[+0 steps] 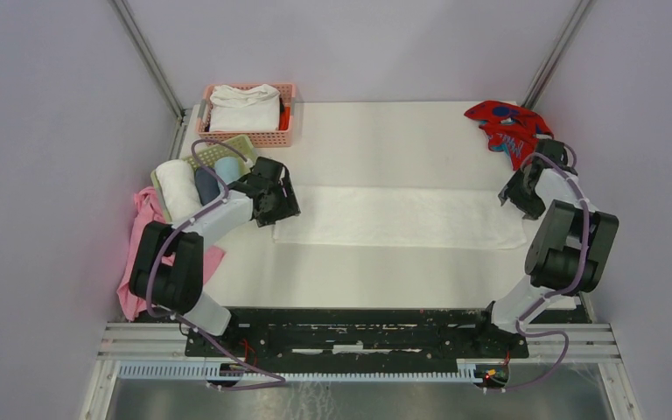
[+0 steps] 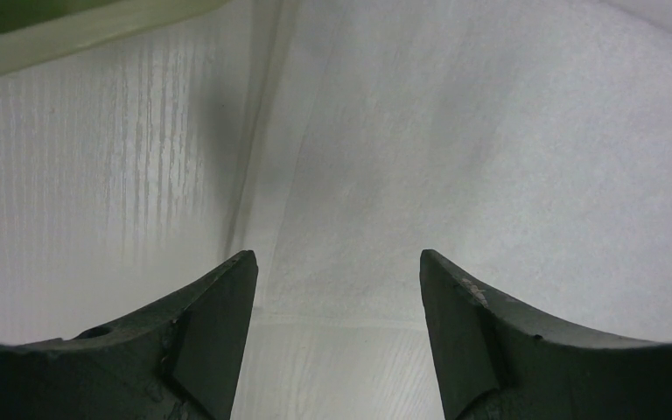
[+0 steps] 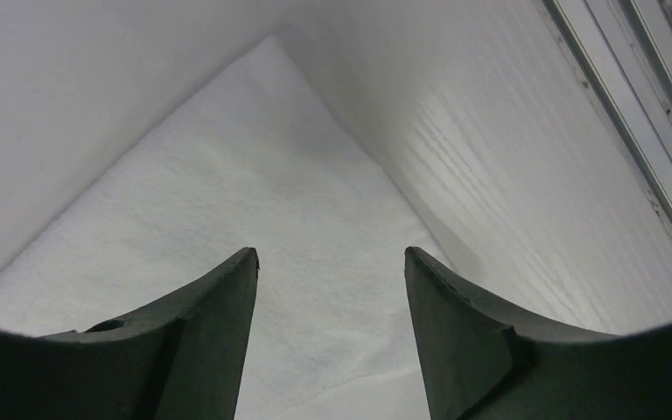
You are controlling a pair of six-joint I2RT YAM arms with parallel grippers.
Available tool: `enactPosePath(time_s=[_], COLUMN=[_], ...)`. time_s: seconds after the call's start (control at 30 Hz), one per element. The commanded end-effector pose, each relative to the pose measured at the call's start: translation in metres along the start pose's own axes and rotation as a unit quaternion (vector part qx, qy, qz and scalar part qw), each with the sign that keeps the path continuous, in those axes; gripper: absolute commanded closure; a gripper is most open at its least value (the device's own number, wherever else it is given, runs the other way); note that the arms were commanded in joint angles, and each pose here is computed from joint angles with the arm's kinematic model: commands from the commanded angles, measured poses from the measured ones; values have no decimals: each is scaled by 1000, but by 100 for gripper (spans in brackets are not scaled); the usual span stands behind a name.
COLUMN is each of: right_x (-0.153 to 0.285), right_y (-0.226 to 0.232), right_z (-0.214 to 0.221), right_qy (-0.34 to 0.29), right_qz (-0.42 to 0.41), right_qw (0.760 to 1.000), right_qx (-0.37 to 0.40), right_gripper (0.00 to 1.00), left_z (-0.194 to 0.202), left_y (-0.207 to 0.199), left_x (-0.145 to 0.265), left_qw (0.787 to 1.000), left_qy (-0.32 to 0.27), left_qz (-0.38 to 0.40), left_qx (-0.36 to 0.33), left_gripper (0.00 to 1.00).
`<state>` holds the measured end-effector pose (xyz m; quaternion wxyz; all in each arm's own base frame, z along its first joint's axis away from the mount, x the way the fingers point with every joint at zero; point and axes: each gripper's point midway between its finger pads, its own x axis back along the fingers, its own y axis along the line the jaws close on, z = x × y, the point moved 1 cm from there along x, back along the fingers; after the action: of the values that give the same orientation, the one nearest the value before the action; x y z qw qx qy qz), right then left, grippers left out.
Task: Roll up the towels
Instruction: Fold the towel at the center of the board.
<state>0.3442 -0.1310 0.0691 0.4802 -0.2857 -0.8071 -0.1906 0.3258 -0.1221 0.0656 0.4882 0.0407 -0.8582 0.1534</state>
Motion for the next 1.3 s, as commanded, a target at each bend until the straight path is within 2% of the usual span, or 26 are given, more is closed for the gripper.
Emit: enactPosePath(time_s=[0.0,0.17,0.37,0.53,0.7,0.9,1.17,1.27], right_x=[8,22,-1,-13,-31,-48,-57,-53], right_y=[-26,-49,-52,-32,-28,-34,-37,-34], right_z=[28,48,44,-4,-17,-2,39,43], right_qy=[35,15,37,17,28,71,146,150], right_qz=[36,53,23,-29,-44,-38,-47,-55], right_qw=[998,994,991,996,999,996,987,986], right_qx=[-50,-90,-124,-79,-12,35,50,51], right_gripper=[30,30,32,31,31,32,39,41], left_z=[1,13,9,1,-11,-17,-20,-21], left_y=[7,26,21,18,14,18,22,24], left_x=[8,12,12,19,29,31,38,41], left_qw=[1000,999,1000,999,997,994,992,991], left_qy=[-11,-21,-15,-6,-5,-6,-13,-18], left_qz=[-7,-25,-16,-17,-16,-28,-34,-37], left_qx=[-8,15,8,-30,-71,-104,-125,-127], left_gripper=[24,24,24,24,24,24,24,24])
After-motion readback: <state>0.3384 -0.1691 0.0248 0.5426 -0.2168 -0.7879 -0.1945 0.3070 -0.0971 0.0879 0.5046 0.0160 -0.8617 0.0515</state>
